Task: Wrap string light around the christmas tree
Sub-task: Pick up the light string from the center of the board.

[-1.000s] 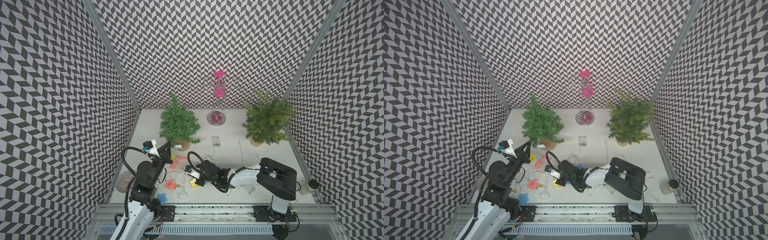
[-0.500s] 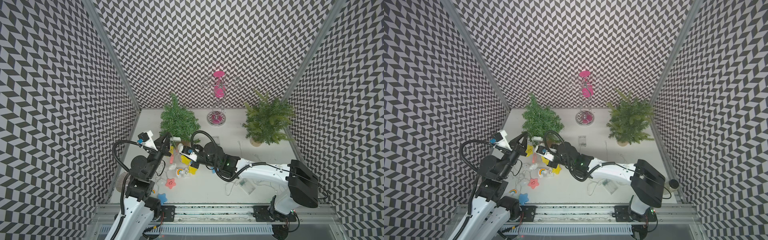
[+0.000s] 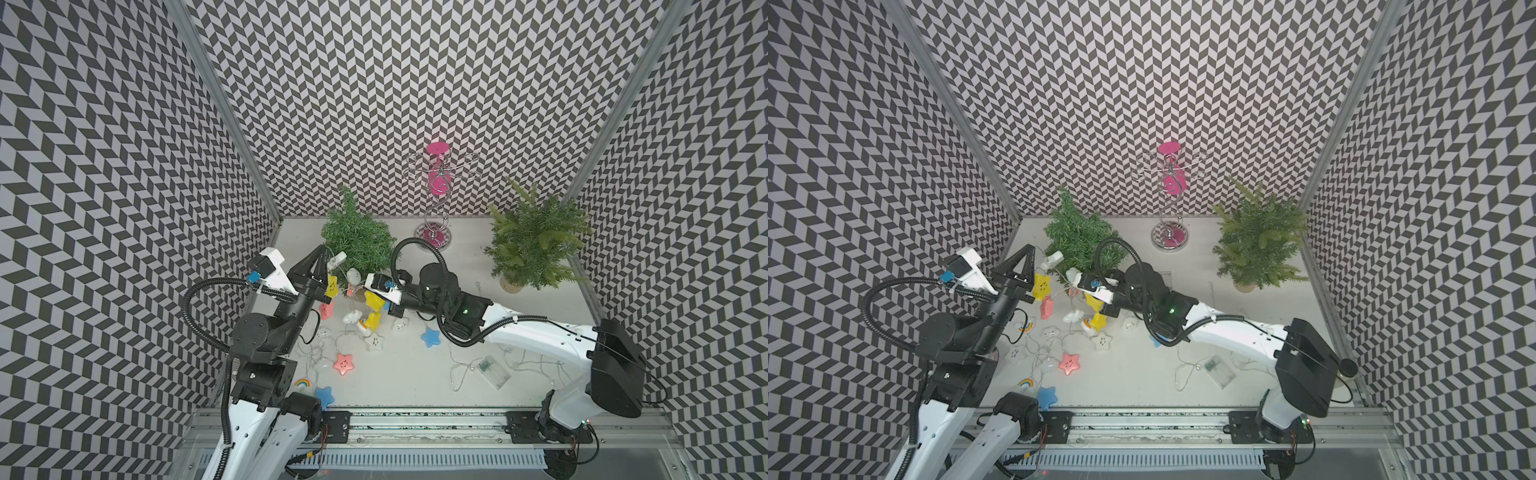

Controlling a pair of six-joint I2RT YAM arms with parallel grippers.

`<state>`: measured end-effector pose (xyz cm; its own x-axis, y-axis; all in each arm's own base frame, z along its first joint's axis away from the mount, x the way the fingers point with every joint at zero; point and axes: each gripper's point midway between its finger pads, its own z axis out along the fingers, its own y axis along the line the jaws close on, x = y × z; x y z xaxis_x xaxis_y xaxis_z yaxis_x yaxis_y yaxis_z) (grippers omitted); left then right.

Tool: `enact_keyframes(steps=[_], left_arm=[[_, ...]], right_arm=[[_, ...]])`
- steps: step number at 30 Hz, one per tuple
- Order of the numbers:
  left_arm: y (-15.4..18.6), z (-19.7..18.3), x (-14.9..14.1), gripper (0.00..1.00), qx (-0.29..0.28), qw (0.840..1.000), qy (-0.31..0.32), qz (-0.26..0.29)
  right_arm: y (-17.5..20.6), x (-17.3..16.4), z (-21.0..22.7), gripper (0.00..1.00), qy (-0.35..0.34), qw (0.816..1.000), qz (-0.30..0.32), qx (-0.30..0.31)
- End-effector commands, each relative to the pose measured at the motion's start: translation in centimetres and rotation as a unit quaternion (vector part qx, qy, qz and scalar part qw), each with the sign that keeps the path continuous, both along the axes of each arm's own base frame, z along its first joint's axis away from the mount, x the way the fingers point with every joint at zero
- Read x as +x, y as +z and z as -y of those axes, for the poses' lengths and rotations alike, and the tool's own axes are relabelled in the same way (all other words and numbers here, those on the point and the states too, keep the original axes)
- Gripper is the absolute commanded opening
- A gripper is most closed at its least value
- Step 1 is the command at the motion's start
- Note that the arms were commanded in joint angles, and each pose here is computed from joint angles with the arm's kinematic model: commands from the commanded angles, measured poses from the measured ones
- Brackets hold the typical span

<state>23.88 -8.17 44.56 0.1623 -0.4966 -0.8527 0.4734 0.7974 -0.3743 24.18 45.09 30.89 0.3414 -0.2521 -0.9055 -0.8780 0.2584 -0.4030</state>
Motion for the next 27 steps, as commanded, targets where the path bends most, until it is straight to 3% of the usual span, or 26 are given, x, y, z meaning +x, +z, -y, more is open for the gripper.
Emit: enact_keyframes(steps=[1,8,15,23,27], left_arm=[[0.9,-0.6,1.2,0.0,0.005,1.0,0.027,0.0],[4.7,-1.9,-0.8,0.0,-0.001,0.997,0.055,0.045],[5.5,-3.0,2.8,0.0,0.005,0.993,0.113,0.026],[8.7,-4.4,2.0,0.0,0.004,0.989,0.138,0.059],[8.9,-4.8,4.0,0.0,0.02,0.986,0.156,0.052]], right_arm=[[6.1,-1.1,0.3,0.0,0.031,0.996,0.061,0.052],[8.3,-0.8,0.0,0.0,0.043,0.994,0.095,0.045],[10.6,0.6,-1.0,0.0,0.048,0.991,0.116,0.043],[12.9,2.9,-4.1,0.0,0.047,0.988,0.14,0.037],[13.4,4.1,-4.7,0.0,0.036,0.986,0.156,0.049]])
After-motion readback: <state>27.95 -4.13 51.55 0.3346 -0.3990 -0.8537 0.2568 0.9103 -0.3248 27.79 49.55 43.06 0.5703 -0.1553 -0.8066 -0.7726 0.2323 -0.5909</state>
